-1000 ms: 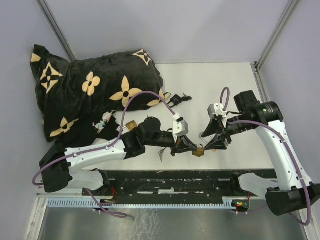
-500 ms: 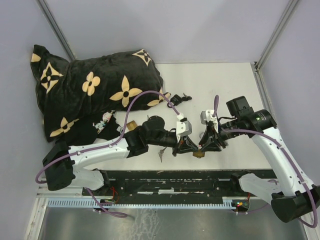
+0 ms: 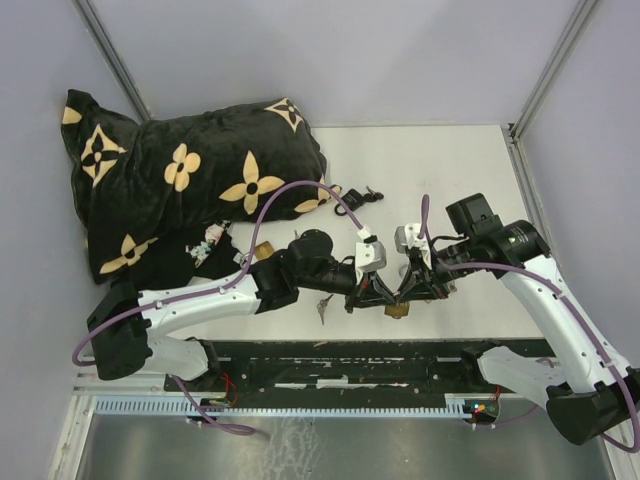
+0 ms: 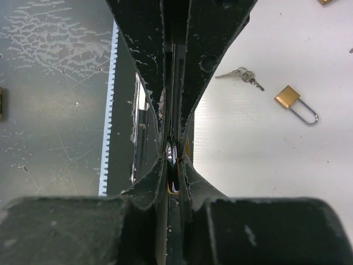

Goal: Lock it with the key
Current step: Lock the lock.

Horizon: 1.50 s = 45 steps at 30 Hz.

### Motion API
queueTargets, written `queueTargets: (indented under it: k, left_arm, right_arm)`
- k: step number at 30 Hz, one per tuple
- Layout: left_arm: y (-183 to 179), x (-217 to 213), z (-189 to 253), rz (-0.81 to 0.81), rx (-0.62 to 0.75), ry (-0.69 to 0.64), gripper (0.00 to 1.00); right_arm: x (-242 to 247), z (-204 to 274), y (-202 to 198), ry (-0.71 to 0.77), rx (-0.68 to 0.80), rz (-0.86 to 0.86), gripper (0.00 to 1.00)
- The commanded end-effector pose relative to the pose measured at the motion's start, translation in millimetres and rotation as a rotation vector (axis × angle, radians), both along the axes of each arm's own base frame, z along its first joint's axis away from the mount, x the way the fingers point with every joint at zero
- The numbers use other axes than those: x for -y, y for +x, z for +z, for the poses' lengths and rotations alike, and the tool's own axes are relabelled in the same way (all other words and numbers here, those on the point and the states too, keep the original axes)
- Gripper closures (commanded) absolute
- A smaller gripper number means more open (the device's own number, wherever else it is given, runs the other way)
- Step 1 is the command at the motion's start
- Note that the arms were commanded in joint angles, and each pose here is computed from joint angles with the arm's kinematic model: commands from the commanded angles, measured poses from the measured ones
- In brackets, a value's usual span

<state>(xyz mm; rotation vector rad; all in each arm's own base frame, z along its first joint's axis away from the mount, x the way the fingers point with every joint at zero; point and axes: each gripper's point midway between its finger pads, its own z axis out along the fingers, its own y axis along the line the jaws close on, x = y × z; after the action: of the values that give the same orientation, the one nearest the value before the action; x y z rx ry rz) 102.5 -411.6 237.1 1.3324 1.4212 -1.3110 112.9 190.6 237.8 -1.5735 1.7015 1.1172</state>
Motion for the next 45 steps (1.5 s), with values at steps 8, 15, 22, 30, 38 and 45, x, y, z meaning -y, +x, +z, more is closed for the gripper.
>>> queueTargets:
  k: [8,15,22,30,38,45]
  left_arm:
    - [8.0,11.6,48.5,0.001,0.082,-0.119,0.94]
    - [20.2,-10.9,62.6,0.167,0.069,-0.236,0.27]
    - [19.0,-57.2,61.7,0.318,-0.02,-0.44,0.11]
    - [23.0,-76.2,63.3,0.406,-0.208,-0.554,0.04]
    - [7.9,-51.4,60.0,0.354,0.022,-0.49,0.01]
    - [7.0,-21.9,43.4,0.291,0.276,-0.452,0.01]
  right_arm:
    - [1.8,6.0,-8.5,0.01,0.051,0.038,0.99]
    - [6.6,9.6,-8.7,0.045,0.084,-0.001,0.99]
    - [13.0,10.8,-1.1,0.189,0.148,-0.108,0.98]
    - [12.6,19.5,13.4,0.287,0.11,-0.171,0.98]
    - [14.3,24.3,16.8,0.282,0.108,-0.183,0.98]
    - [21.4,29.0,16.7,0.229,0.129,-0.175,0.98]
